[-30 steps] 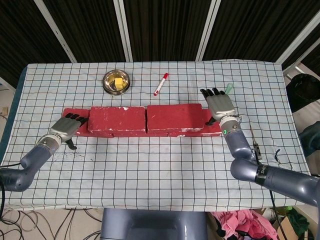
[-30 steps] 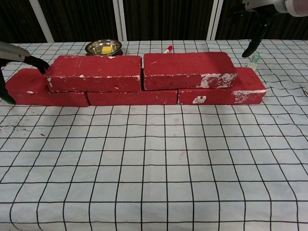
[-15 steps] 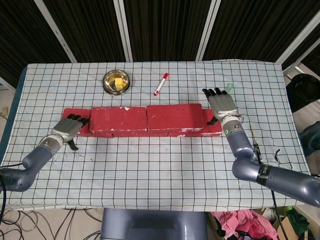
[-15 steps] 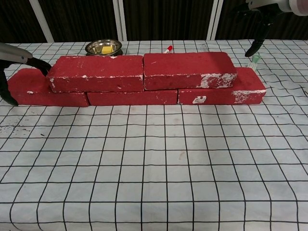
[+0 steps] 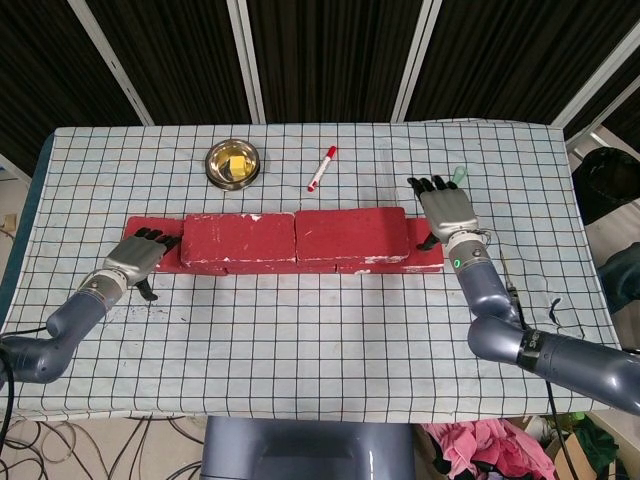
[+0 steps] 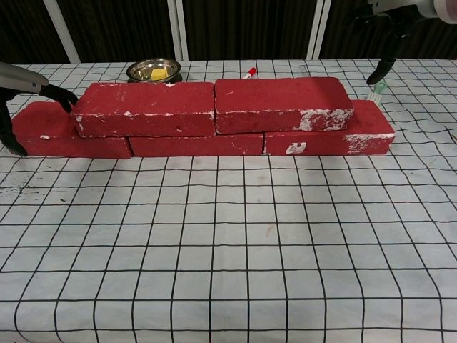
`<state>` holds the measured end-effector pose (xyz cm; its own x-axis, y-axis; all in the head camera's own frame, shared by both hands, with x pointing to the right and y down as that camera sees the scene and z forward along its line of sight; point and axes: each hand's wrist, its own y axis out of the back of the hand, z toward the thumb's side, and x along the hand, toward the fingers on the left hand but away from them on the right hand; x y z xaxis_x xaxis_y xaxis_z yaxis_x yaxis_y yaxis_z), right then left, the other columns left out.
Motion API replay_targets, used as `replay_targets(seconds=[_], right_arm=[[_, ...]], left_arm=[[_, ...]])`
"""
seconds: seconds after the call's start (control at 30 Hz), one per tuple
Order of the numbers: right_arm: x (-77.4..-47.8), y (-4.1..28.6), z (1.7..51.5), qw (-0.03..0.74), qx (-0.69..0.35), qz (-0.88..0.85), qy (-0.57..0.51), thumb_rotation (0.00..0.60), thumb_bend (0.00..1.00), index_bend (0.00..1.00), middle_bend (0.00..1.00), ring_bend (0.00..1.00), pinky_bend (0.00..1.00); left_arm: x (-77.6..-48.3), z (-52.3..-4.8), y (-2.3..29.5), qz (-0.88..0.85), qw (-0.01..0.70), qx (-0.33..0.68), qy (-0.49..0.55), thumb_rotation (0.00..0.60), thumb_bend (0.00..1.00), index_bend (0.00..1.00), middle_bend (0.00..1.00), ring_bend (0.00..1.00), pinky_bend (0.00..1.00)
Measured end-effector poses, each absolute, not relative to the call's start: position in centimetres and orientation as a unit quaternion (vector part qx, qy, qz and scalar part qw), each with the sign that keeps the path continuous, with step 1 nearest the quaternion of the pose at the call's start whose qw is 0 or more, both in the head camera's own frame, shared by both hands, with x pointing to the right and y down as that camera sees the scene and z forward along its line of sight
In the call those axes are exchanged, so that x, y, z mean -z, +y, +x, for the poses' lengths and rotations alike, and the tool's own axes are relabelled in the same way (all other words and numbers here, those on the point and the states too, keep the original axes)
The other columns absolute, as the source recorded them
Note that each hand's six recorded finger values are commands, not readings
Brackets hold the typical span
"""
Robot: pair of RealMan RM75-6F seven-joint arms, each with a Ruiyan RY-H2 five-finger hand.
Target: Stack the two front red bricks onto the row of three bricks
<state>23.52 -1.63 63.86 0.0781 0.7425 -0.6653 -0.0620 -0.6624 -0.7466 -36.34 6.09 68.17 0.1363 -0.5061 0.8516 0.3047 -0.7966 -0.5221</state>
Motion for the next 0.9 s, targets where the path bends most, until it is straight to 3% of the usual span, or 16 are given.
replay_targets(seconds=[0.3,0.53,0.73,0.9], right_arm=[[-62.8,-1.7,24.6,0.319,-0.626,-0.657,-0.272,0.6,0.0,0.01,0.07,0.03,0.13],[-59.6,-1.2,28.5,0.337,-0.629,-0.628,-0.312,0.6,0.0,0.01,0.07,0.03,0.13],[-56.1,2.0,33.7,0.358,-0.623,-0.602,-0.348,0.6,0.0,0.01,0.07,0.03,0.13],[-52.7,7.0,38.8,0.384,-0.619,-0.573,-0.375,0.6,0.0,0.01,0.07,0.03,0.13]], left_arm=[[-65.4,-37.2,6.0,-0.671,0.318,0.662,0.104,0.6,0.02,0.09,0.1,0.0,0.03],[-61.5,-37.6,5.9,-0.662,0.348,0.643,0.167,0.6,0.02,0.08,0.1,0.0,0.03],[-58.6,-39.1,8.0,-0.653,0.386,0.611,0.225,0.6,0.02,0.08,0.1,0.0,0.03],[-56.8,-41.2,11.8,-0.646,0.41,0.587,0.264,0.6,0.02,0.08,0.1,0.0,0.01]])
